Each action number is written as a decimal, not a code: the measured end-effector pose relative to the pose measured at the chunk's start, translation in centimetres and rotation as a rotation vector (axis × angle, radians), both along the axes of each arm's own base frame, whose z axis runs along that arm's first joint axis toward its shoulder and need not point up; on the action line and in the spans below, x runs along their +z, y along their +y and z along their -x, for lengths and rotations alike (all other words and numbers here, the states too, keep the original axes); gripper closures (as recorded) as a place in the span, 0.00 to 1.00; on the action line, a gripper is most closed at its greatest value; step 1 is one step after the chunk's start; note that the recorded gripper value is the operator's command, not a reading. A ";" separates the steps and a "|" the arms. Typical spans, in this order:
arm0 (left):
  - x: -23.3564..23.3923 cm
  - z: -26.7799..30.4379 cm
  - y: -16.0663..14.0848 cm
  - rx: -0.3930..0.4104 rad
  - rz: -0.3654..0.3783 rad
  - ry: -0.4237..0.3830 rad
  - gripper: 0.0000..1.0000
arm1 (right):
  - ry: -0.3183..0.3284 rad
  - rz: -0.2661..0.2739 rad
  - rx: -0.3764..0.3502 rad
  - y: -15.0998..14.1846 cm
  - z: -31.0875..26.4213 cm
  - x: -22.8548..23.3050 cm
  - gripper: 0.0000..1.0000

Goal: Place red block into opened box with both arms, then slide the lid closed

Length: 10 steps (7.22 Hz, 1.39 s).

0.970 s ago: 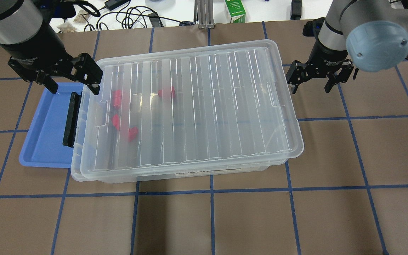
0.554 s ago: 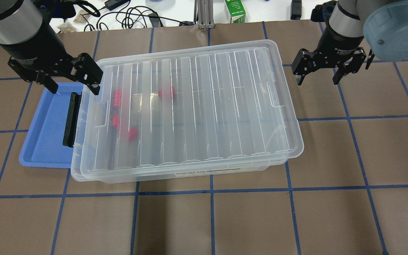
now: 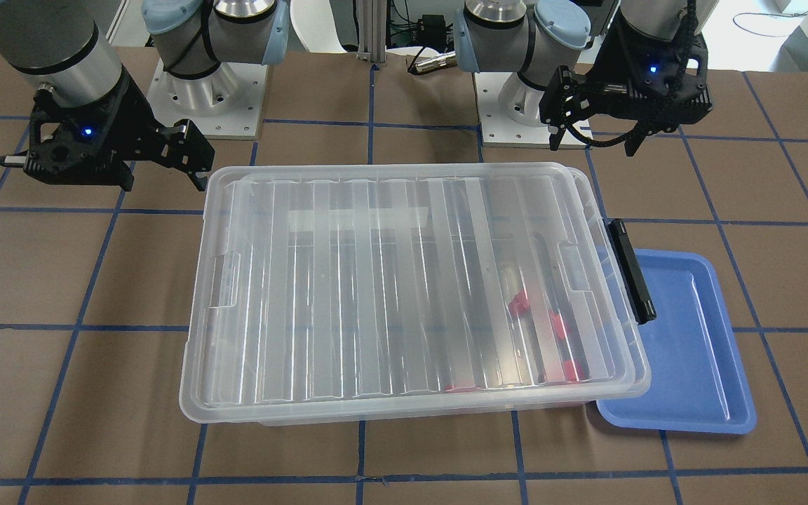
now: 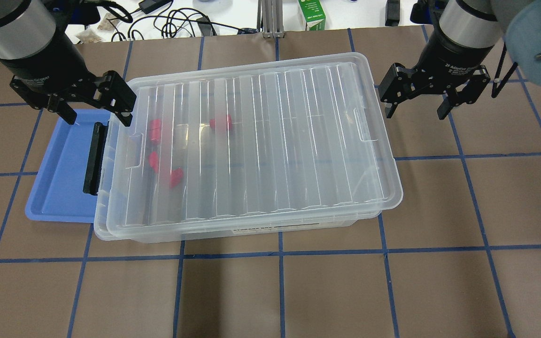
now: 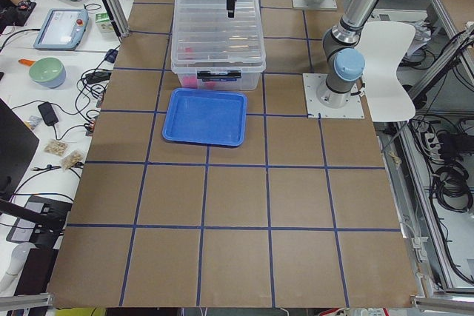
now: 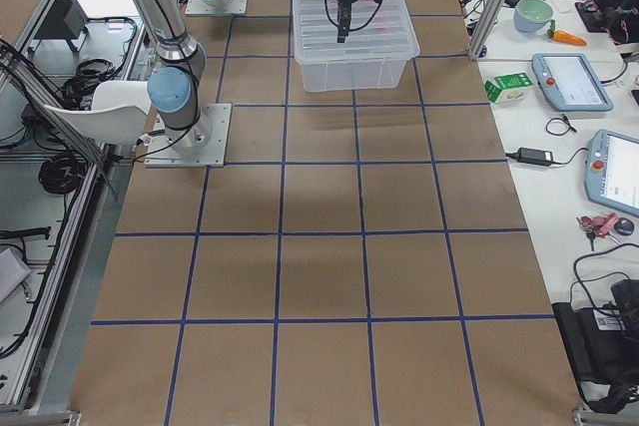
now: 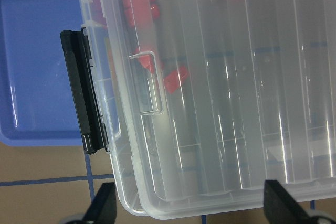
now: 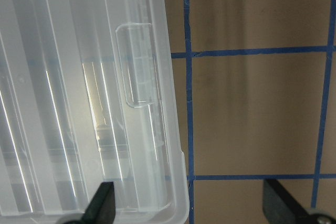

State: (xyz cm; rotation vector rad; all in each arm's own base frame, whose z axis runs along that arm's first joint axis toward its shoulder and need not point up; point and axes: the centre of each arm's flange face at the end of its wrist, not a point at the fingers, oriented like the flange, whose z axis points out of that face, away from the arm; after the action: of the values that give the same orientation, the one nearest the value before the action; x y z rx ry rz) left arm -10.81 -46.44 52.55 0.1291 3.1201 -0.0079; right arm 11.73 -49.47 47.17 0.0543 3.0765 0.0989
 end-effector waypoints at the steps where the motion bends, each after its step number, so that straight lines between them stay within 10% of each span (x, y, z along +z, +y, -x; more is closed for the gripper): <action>1: 0.0 0.0 0.0 0.000 0.000 0.000 0.00 | 0.011 -0.002 -0.003 0.4 0.2 0.2 0.00; 10: -1.0 0.0 -0.6 0.083 -0.004 0.004 0.00 | 0.072 -0.004 -0.001 1.0 0.8 0.5 0.00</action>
State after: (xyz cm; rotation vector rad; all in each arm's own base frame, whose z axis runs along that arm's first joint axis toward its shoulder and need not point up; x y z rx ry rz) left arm -10.83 -47.09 51.57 -0.0007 3.1266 -0.0006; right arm 10.95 -48.44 47.71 0.0607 3.1485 0.1054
